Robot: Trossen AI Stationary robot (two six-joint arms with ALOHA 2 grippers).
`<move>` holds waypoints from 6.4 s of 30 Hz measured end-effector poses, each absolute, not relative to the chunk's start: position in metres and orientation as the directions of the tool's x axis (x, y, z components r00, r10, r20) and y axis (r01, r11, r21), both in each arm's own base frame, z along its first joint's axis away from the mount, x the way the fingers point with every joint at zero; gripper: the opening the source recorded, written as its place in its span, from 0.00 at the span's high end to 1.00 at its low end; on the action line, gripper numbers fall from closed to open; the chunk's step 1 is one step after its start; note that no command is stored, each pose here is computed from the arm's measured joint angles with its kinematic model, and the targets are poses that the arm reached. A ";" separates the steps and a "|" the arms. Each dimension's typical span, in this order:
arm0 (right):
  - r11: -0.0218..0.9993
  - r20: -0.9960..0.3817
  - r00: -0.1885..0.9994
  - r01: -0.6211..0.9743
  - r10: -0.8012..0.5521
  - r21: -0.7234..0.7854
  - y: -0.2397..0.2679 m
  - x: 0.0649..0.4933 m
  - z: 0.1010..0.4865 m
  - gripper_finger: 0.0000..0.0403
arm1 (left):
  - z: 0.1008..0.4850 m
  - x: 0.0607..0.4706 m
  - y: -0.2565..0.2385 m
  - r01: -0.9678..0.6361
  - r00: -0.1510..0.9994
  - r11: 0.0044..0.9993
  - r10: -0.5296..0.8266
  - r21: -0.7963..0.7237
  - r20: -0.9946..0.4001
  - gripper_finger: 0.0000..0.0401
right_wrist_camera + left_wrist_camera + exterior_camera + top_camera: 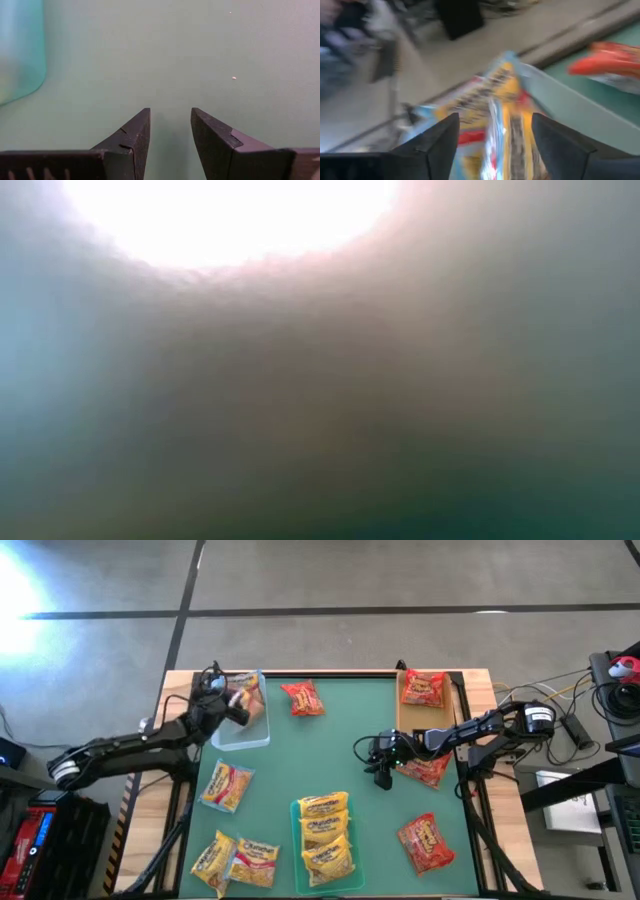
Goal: Sort Maruchan noodles
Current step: Put the top red noodle pack into the orange bin
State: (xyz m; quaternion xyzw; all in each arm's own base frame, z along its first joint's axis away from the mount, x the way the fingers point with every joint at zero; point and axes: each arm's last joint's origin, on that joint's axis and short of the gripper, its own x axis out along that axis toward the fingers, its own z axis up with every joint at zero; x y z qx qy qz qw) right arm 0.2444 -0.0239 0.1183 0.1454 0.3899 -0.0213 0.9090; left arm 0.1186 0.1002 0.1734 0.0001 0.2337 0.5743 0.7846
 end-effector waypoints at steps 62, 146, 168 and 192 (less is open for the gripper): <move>0.954 -0.673 0.736 0.150 0.069 0.261 -0.024 0.248 0.123 0.67 | 0.184 0.182 0.051 -0.380 0.925 0.756 0.318 -0.533 -0.209 0.37; 0.968 -0.718 0.680 0.250 -0.152 0.032 -0.100 0.263 0.167 0.67 | 0.157 0.266 0.165 -0.610 0.538 0.791 0.459 0.050 -0.707 0.44; 0.965 -0.720 0.677 0.258 -0.151 0.040 -0.100 0.263 0.166 0.67 | 0.213 0.235 0.116 -0.705 0.504 0.706 0.429 -0.070 -0.750 0.44; 0.963 -0.718 0.679 0.264 -0.153 0.045 -0.100 0.263 0.167 0.67 | 0.209 0.179 0.018 -0.742 -0.043 0.648 0.209 0.171 -0.977 0.44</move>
